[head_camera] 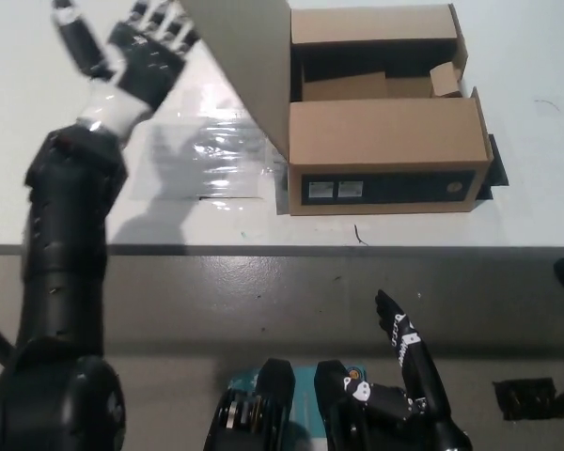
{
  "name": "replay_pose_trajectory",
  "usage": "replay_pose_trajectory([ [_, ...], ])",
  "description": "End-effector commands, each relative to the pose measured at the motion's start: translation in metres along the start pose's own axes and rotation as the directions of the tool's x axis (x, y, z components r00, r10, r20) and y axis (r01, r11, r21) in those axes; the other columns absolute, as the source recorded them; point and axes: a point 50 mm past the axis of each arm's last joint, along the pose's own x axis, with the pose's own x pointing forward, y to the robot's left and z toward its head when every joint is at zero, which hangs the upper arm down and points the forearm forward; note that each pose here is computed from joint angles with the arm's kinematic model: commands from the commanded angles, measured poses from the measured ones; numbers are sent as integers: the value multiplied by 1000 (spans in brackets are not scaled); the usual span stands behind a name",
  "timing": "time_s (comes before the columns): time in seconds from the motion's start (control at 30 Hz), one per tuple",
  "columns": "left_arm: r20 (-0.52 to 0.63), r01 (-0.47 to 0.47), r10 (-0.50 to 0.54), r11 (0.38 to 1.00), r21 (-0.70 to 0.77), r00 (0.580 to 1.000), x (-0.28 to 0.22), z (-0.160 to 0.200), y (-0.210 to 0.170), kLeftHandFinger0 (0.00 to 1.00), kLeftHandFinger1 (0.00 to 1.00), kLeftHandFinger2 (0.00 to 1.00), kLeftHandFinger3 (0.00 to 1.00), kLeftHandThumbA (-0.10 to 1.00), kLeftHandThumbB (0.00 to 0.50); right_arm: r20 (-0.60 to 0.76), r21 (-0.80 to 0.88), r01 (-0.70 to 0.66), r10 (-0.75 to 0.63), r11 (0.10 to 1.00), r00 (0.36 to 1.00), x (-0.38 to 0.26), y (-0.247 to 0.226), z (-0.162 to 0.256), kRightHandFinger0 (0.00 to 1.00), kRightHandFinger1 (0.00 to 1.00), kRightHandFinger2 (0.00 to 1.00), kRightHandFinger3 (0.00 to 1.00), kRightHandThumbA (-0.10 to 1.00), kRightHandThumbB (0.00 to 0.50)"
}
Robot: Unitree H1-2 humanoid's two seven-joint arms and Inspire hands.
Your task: A small storge box is placed at the center of the table and the robot uses its left hand to push the lid and close it
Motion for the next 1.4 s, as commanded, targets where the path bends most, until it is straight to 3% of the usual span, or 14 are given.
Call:
replay_pose_trajectory([
  [0.0, -22, 90, -88, 986, 138, 996, 32, 0, -45, 1000, 1000, 1000, 1000, 1000, 401, 98, 2, -22, 22, 1000, 995, 11, 6, 16, 1000, 1000, 1000, 1000, 1000, 350],
  [0.5, -231, 149, -90, 956, 254, 969, 41, -96, -68, 1000, 1000, 1000, 1000, 1000, 399, 113, 10, -49, 48, 999, 992, 12, 7, 20, 1000, 1000, 1000, 1000, 1000, 349],
  [1.0, -267, 77, -9, 967, 244, 964, 3, -119, -16, 1000, 1000, 1000, 1000, 1000, 397, 112, -2, -67, 67, 998, 991, 11, 6, 20, 1000, 1000, 1000, 1000, 1000, 331],
  [1.23, -349, 32, 67, 962, 270, 935, -40, -146, 25, 1000, 1000, 1000, 1000, 1000, 386, 106, -4, -76, 76, 997, 991, 10, 6, 18, 1000, 1000, 1000, 1000, 1000, 339],
  [1.37, -353, 68, 34, 960, 271, 935, -46, -144, 16, 1000, 1000, 1000, 1000, 1000, 402, 111, -6, -79, 79, 997, 991, 10, 6, 19, 1000, 1000, 1000, 1000, 1000, 333],
])
